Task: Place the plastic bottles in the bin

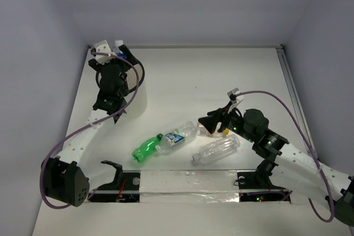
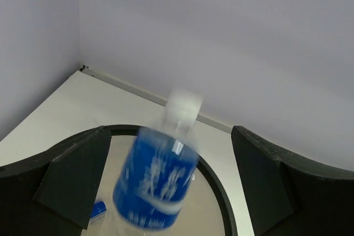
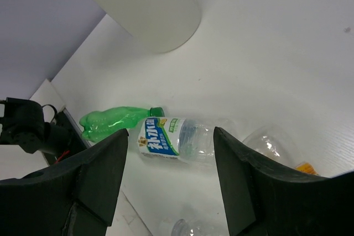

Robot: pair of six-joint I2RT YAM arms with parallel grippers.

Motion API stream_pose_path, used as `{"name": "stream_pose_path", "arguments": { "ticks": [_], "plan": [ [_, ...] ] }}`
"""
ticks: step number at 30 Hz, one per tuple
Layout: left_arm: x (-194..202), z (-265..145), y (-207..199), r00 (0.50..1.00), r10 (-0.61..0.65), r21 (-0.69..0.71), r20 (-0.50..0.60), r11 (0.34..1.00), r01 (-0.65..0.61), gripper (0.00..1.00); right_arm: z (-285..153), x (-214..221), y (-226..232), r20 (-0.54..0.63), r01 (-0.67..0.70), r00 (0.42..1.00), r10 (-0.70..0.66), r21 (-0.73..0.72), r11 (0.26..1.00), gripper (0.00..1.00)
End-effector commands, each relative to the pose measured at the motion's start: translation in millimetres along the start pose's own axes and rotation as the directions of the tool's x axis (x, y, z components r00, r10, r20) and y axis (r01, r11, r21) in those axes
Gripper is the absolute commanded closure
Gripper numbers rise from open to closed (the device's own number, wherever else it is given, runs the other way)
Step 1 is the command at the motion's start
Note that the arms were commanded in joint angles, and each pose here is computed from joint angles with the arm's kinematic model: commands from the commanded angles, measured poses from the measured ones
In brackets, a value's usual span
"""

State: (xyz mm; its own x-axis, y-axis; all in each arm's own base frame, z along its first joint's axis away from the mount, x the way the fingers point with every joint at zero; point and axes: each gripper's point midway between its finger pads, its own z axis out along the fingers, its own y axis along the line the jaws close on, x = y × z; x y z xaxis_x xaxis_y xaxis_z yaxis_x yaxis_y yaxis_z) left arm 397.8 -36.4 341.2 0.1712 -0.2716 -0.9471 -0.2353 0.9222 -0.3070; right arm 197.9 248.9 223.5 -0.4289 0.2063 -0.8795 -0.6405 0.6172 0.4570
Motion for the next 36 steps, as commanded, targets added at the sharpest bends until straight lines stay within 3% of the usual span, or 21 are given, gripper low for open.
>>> {"name": "stream_pose_path", "arguments": {
  "ticks": [1,5,11,15,20,21,23,25,27,28,31,36],
  "plan": [
    [-29.9,-2.4,-8.1,0.994,-0.082,0.037,0.078,0.996,0.079,0.11,3.4,3.0,8.3,-0.011,0.000,1.000,0.000,-0.048,0.999,0.31],
    [-51.8,-11.0,-17.6,0.989,-0.119,0.094,0.091,0.989,0.111,0.03,8.4,23.9,5.0,-0.078,-0.013,0.997,0.009,-0.048,0.999,0.35],
    [-84.8,-33.9,-28.1,0.980,-0.180,0.183,0.086,0.970,0.162,0.05,13.7,35.0,32.9,-0.139,0.008,0.990,-0.028,-0.145,0.989,0.55],
    [-101.5,-66.8,-42.8,0.973,-0.232,0.313,0.012,0.925,0.217,0.20,27.8,52.0,63.6,-0.206,0.088,0.968,-0.141,-0.246,0.965,0.71],
    [-103.7,-101.0,-49.8,0.972,-0.219,0.410,-0.079,0.882,0.232,0.43,51.4,73.0,115.9,-0.252,0.212,0.911,-0.326,-0.391,0.896,0.72],
    [-92.9,-106.9,-49.8,0.975,-0.183,0.417,-0.130,0.882,0.221,0.46,56.4,66.6,132.8,-0.242,0.244,0.898,-0.367,-0.420,0.874,0.71],
    [-90.7,-116.0,-50.7,0.977,-0.137,0.439,-0.164,0.877,0.197,0.46,68.1,94.6,145.5,-0.272,0.329,0.830,-0.487,-0.465,0.822,0.63],
    [-72.4,-124.4,-48.5,0.968,-0.080,0.446,-0.237,0.877,0.181,0.46,77.3,98.6,157.6,-0.255,0.416,0.767,-0.588,-0.501,0.759,0.41],
    [-64.3,-132.7,-42.1,0.963,-0.055,0.442,-0.264,0.880,0.172,0.46,92.6,117.2,145.0,-0.300,0.460,0.710,-0.637,-0.488,0.742,0.20],
    [-63.3,-137.8,-37.5,0.964,-0.054,0.441,-0.261,0.882,0.169,0.46,98.4,114.9,151.4,-0.280,0.489,0.687,-0.671,-0.504,0.711,0.14],
    [-66.9,-146.0,-28.9,0.968,-0.061,0.432,-0.243,0.887,0.164,0.46,109.4,135.1,140.5,-0.304,0.550,0.592,-0.746,-0.525,0.650,0.11],
    [-77.0,-158.0,-36.9,0.970,-0.052,0.496,-0.236,0.852,0.167,0.46,124.0,142.6,147.4,-0.283,0.597,0.510,-0.812,-0.564,0.571,0.10]
  ]
}}
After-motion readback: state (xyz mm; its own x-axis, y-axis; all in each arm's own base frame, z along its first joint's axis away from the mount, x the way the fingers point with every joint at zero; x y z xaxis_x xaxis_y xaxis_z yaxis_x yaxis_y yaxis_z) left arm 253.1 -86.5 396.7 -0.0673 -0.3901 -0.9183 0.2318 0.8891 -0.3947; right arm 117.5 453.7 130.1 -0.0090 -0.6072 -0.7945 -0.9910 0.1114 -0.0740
